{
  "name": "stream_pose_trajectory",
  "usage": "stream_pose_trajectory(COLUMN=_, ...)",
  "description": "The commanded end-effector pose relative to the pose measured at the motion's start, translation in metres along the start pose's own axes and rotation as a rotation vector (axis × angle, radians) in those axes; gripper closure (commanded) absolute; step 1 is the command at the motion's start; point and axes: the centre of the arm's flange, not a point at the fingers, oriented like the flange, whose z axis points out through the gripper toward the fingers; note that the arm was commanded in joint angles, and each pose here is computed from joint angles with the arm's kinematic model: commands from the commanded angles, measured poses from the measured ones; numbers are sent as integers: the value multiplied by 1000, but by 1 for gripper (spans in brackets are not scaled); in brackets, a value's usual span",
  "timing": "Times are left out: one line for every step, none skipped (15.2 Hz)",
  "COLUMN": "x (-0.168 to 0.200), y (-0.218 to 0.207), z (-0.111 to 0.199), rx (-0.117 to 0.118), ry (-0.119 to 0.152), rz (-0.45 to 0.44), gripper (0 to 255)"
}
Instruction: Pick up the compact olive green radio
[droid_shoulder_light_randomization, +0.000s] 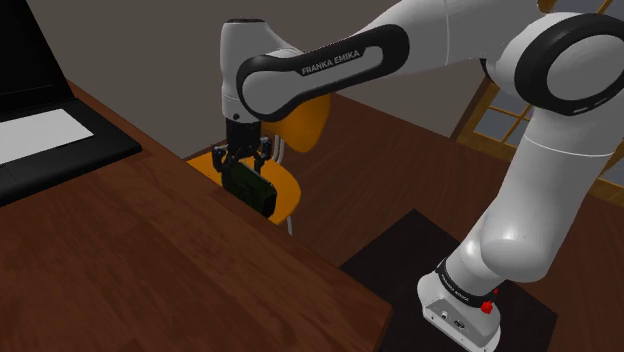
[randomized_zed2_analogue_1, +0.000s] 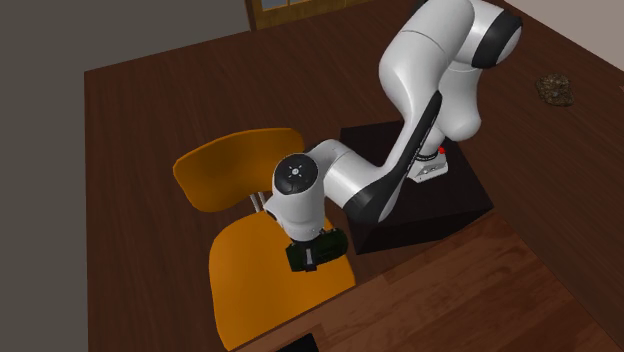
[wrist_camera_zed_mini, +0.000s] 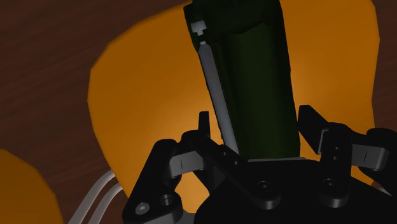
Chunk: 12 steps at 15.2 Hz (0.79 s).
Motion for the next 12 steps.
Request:
stream_pose_trajectory(x=0, y=-2, z=-11, rx=0, ry=1, rz=0, gripper=255)
stream_pose_trajectory(x=0, y=-2, z=-16, rx=0, ry=1, rz=0, gripper=255)
stream_pose_trajectory(x=0, y=-2, z=-22, rx=0, ry=1, rz=0, gripper=255)
stream_pose_trajectory(x=-1, y=-3, z=-27, rx=0, ry=1, rz=0, gripper=255)
stream_pose_trajectory(x=-1, y=-3, z=-32, rx=0, ry=1, rz=0, gripper=255)
stream_pose_trajectory(x=-1, y=-4, z=-38, rx=0, ry=1, rz=0, gripper=255)
stream_pose_trajectory(x=-1, y=-4, z=-43, rx=0, ry=1, rz=0, gripper=255)
stream_pose_trajectory(x=-1, y=-5, z=-48, rx=0, ry=1, rz=0, gripper=255)
stream_pose_trajectory(x=-2, y=-5, z=-53, rx=0, ry=1, rz=0, gripper=255)
stream_pose_trajectory(x=-2, y=-5, z=-59, rx=0, ry=1, rz=0, gripper=255)
stream_pose_trajectory(x=-2, y=-5, z=-59, rx=0, ry=1, rz=0, gripper=255)
stream_pose_trajectory(x=-2, y=-5, z=-59, rx=0, ry=1, rz=0, gripper=255)
